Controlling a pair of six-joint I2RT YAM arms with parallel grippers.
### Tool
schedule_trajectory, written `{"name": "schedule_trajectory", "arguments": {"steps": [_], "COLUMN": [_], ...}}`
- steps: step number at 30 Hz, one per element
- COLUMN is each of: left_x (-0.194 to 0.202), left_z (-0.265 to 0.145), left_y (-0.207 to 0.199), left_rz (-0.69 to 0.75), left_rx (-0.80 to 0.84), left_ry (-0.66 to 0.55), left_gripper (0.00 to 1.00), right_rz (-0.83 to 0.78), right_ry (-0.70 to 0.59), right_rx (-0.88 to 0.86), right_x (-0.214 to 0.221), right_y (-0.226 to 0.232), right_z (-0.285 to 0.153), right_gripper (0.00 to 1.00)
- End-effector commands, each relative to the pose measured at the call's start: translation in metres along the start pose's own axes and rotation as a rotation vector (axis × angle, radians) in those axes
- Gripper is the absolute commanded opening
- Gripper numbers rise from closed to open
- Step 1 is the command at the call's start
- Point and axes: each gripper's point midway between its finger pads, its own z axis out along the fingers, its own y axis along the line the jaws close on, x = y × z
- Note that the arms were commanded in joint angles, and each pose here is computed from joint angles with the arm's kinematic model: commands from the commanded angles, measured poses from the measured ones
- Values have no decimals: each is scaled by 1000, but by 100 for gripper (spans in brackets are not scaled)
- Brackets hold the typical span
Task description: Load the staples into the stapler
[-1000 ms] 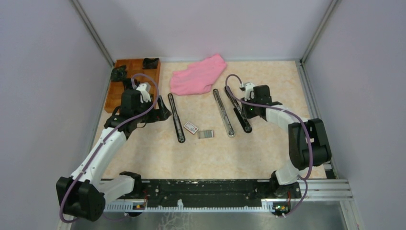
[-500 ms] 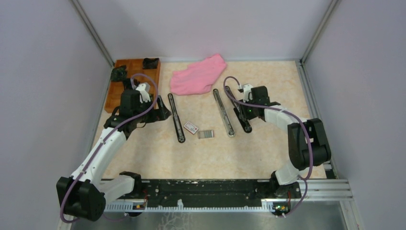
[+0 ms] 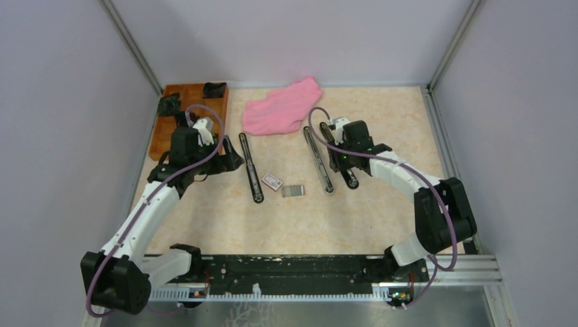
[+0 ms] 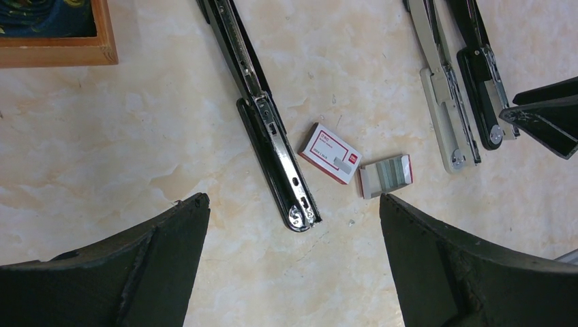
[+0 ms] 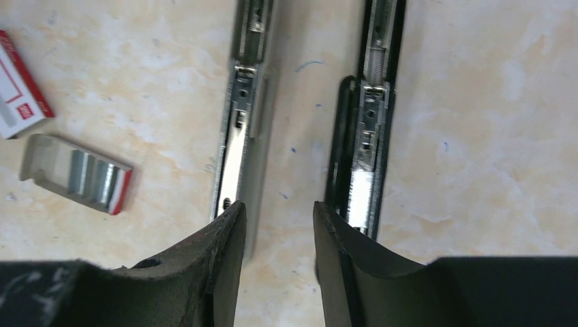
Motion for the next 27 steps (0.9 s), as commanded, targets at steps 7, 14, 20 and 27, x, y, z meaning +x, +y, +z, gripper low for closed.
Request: {"name": "schedule_trajectory", "arguments": {"steps": [7, 14, 20, 27], "left_x": [-1, -3, -3, -5], "left_z": [-1, -3, -4, -6], "left_y": [-3, -2, 0, 2], "left_rz": [-4, -6, -9, -12], "left_rx": [34, 27, 22, 16], "left_ry": [-12, -22, -28, -39], "left_gripper": [99, 99, 99, 99], "right_rz": [82, 128, 103, 87], "right_ry": [-19, 26, 89, 163], "right_rx": [76, 1, -22, 5], "right_x": [-33, -30, -21, -4], "right_y": [63, 119, 156, 175], "right_z": [-17, -8, 4, 23], "right_gripper": [41, 37, 35, 29]}}
